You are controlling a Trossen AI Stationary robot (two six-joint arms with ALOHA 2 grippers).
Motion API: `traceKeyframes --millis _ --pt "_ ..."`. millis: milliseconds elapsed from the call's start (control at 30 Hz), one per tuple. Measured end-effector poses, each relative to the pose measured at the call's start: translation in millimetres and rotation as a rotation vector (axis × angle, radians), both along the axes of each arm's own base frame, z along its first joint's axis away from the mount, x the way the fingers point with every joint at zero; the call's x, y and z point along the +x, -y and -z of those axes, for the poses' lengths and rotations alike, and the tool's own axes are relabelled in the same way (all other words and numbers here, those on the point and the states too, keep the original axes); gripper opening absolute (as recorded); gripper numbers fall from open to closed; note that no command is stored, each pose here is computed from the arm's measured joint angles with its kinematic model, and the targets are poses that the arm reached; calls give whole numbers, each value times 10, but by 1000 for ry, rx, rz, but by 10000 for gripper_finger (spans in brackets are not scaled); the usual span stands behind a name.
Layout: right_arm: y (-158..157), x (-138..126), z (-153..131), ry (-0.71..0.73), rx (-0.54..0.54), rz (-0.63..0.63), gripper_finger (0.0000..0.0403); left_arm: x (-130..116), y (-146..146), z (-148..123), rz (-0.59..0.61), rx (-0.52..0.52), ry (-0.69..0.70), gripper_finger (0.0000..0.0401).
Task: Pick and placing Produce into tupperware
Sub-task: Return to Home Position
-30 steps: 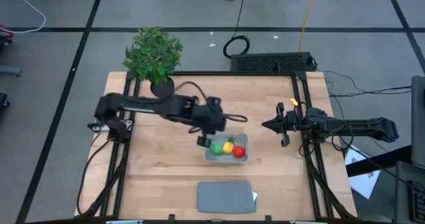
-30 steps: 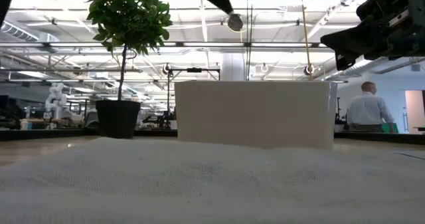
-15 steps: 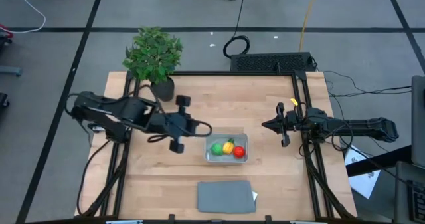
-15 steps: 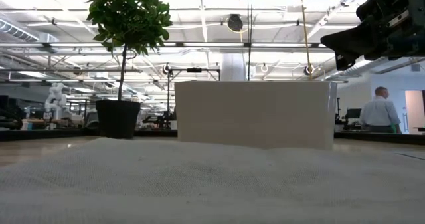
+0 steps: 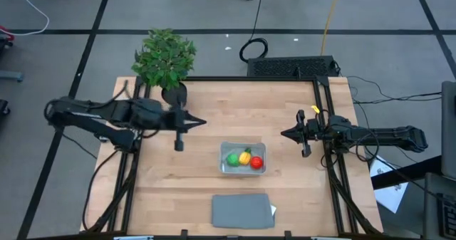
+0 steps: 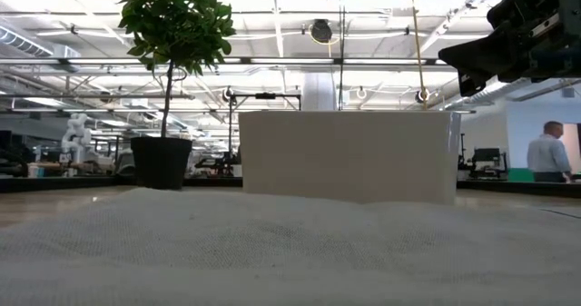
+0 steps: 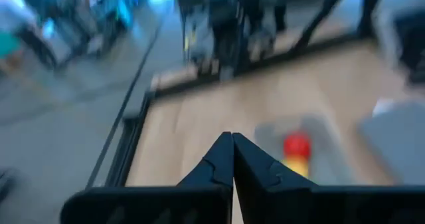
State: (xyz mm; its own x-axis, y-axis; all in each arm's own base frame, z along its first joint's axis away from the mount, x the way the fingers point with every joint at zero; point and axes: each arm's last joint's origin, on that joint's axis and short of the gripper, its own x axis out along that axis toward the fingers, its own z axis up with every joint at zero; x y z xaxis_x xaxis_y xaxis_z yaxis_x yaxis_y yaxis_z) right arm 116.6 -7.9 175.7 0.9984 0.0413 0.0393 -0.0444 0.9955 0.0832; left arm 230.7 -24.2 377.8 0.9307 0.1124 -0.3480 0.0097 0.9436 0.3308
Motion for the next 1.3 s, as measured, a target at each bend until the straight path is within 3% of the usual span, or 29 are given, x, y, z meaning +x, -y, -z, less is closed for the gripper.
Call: traceKeyframes --millis 133,267,467,867,1167,1300 --pt "0 0 0 0 0 0 0 -151 -23 90 108 -69 184 2" --pt "0 0 0 0 1 0 0 -231 -8 274 165 -67 242 1" --pt "0 -2 -26 27 7 0 0 -412 -73 558 30 -37 238 1" --pt "-1 -34 -76 77 48 -2 0 -920 -95 1039 -138 -104 311 0" --pt "59 -43 -64 66 41 60 0 -1063 -77 1248 -139 -86 404 0" --pt "45 -44 -69 70 32 12 0 -1075 -65 1289 -86 -103 380 0"
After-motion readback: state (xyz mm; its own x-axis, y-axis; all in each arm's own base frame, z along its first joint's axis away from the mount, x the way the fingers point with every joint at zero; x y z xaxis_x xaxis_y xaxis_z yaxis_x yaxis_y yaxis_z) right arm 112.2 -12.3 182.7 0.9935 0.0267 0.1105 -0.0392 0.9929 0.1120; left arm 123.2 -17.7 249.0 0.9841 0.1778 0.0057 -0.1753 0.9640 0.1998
